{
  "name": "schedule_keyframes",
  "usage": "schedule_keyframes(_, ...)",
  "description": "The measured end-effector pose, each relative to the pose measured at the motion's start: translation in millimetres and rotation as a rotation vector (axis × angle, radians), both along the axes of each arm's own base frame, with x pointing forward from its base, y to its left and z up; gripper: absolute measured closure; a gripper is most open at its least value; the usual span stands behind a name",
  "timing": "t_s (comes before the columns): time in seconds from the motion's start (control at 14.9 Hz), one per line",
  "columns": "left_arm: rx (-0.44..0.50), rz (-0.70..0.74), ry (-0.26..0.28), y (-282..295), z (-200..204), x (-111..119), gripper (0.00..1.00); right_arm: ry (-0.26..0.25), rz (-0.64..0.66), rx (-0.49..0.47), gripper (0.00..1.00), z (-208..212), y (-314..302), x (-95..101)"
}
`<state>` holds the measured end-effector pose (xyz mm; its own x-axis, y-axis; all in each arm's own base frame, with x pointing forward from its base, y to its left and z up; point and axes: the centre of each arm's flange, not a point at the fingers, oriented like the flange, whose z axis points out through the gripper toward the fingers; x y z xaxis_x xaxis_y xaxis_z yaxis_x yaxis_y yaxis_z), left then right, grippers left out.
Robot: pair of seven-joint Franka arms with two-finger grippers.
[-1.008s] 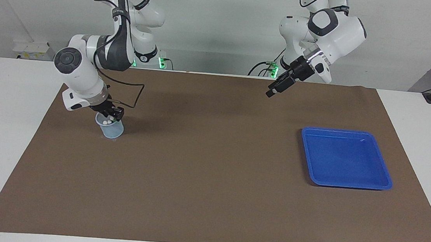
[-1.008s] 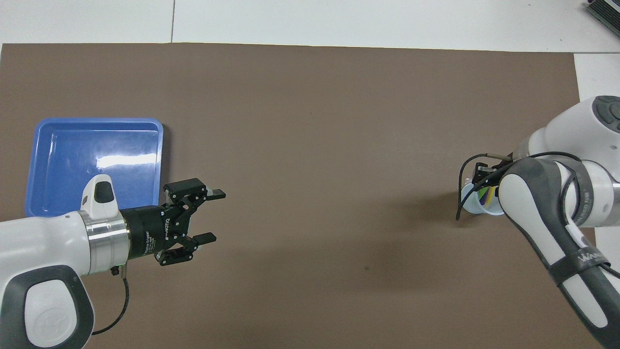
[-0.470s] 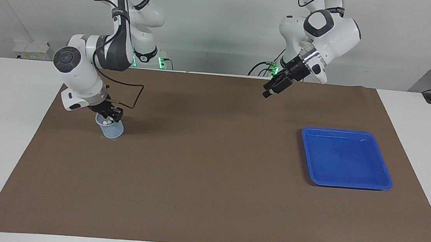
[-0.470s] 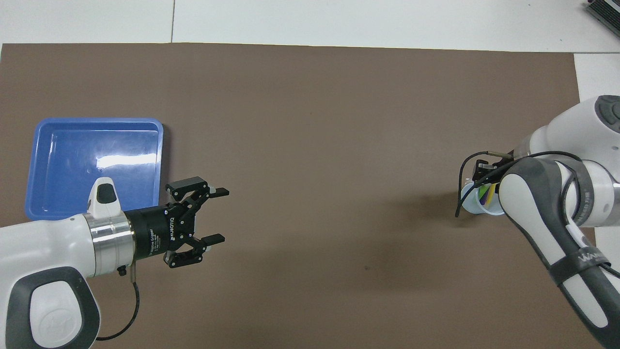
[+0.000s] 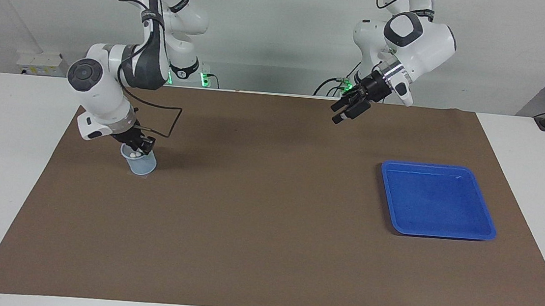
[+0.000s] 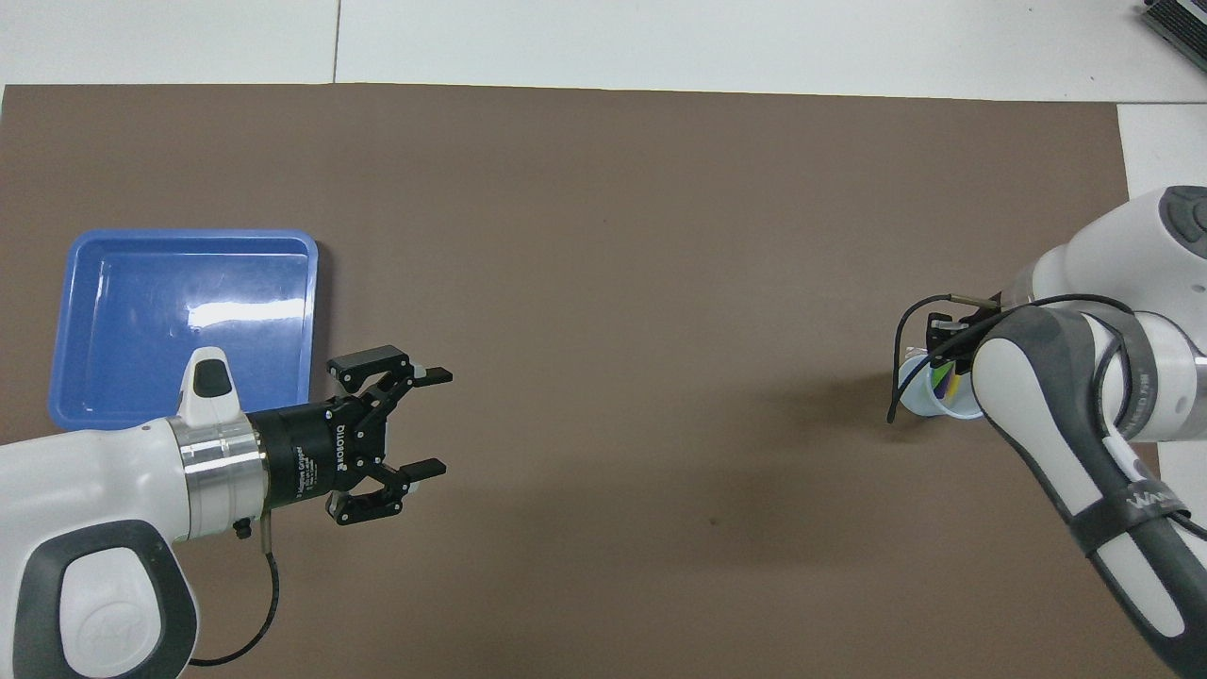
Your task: Right arm passes pens to left for tray arrangement
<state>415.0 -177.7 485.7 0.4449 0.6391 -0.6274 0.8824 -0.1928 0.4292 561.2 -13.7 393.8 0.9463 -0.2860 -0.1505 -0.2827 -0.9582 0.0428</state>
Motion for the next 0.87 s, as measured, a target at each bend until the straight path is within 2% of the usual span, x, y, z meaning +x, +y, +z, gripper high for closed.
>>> schedule_keyframes(0.07, -0.004, -0.013, 0.003, -2, 1, -1, 0.00, -0.001, -0.002, -0.002, 0.79, 1, -2, 0.1)
schedule_keyframes(0.13, -0.006, -0.032, -0.005, -3, 3, -1, 0.00, -0.003, -0.005, -0.003, 0.82, 3, -4, 0.0)
schedule_keyframes(0.34, -0.002, -0.119, -0.065, -6, 5, -4, 0.00, 0.022, 0.014, 0.001, 0.82, 4, -4, -2.3)
schedule_keyframes(0.54, 0.006, -0.172, -0.116, -7, 5, -4, 0.00, 0.050, 0.064, 0.010, 0.82, 22, -5, -1.9)
schedule_keyframes(0.67, 0.005, -0.171, -0.116, -6, 5, -4, 0.00, 0.051, 0.099, 0.015, 0.82, 48, -4, -3.6)
schedule_keyframes(0.87, -0.006, -0.121, -0.071, -1, 5, -2, 0.00, 0.036, 0.160, 0.022, 0.82, 97, -1, -11.6)
